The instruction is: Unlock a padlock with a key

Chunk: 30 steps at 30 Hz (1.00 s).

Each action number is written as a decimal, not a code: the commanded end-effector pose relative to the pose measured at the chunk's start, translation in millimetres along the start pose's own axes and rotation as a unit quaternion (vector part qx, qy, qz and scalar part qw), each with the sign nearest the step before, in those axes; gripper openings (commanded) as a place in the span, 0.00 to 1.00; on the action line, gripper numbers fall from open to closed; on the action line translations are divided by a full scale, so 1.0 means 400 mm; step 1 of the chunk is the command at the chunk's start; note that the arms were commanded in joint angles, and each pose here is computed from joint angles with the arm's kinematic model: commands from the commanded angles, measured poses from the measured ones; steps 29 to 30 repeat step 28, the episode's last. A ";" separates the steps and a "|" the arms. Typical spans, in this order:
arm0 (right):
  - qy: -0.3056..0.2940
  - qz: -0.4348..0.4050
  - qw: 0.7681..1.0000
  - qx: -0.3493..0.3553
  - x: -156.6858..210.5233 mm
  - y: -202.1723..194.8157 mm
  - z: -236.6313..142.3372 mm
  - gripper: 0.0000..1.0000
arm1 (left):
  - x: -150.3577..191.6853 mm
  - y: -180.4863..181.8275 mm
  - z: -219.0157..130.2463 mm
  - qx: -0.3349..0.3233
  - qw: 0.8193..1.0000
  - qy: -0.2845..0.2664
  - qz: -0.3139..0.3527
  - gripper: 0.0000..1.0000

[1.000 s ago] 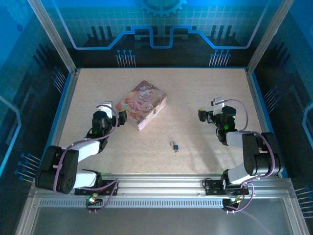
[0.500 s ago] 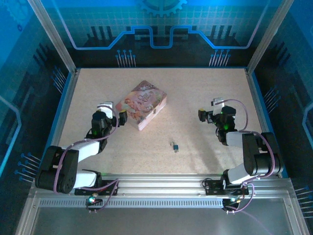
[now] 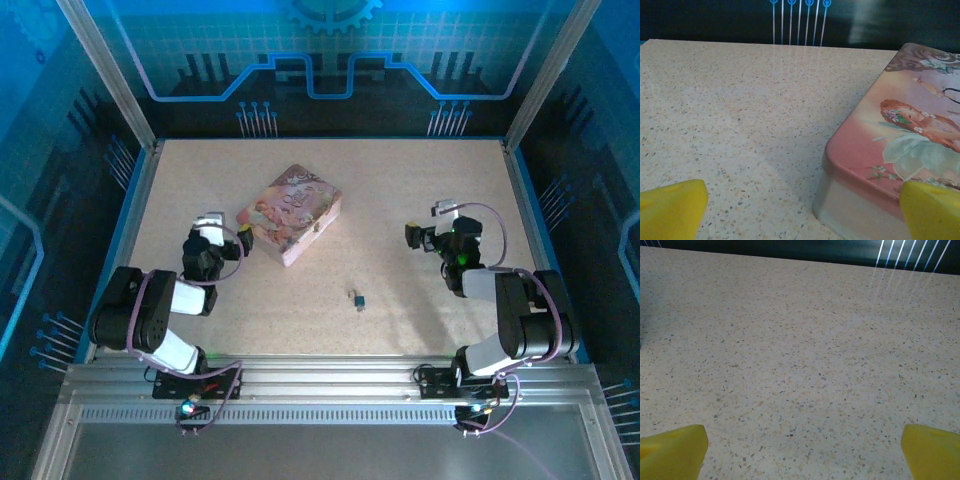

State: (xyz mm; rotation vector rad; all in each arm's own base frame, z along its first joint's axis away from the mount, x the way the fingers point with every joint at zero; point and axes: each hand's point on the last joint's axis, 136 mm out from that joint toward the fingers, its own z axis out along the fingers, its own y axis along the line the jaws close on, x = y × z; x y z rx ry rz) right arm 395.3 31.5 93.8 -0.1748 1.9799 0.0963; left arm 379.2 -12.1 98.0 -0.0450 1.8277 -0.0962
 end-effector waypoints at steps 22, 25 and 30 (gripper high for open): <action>-0.004 -0.012 1.000 0.007 -0.002 0.006 0.005 1.00 | -0.009 0.031 0.043 -0.006 0.999 0.035 -0.022 0.99; -0.003 -0.012 1.000 0.007 -0.001 0.007 0.005 1.00 | -0.009 0.031 0.043 -0.006 0.999 0.035 -0.022 0.99; -0.005 -0.012 1.000 0.007 -0.004 0.007 0.005 1.00 | -0.008 0.031 0.043 -0.006 0.999 0.035 -0.022 0.99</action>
